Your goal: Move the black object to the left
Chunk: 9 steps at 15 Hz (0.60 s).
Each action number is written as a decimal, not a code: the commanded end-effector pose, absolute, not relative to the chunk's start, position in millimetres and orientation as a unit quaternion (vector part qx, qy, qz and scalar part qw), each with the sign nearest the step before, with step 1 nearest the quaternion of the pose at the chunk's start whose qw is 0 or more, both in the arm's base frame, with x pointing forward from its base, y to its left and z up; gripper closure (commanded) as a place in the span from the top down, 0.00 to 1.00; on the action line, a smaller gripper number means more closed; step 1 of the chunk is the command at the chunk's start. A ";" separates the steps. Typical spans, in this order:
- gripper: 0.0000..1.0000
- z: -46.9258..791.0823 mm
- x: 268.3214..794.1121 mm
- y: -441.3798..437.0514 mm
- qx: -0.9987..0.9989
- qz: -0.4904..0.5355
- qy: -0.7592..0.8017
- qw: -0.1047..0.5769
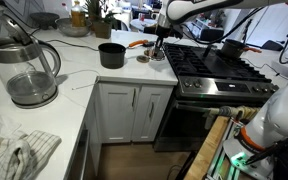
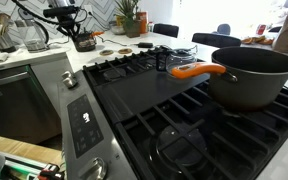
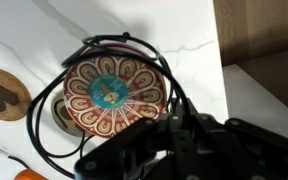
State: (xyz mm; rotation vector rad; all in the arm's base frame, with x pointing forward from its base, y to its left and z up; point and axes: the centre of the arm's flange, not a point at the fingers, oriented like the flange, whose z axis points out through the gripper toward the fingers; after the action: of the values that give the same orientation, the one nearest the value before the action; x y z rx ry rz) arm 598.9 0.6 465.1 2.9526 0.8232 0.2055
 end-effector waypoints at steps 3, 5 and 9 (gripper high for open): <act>0.01 458.4 610.0 26.1 0.947 0.070 0.312 0.011; 0.01 452.3 614.4 41.3 0.938 0.068 0.339 0.000; 0.01 442.4 622.1 71.2 0.913 0.075 0.400 -0.014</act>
State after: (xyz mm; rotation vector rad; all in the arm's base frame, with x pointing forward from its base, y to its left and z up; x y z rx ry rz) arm 608.4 59.2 443.3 2.9311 1.1284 0.1950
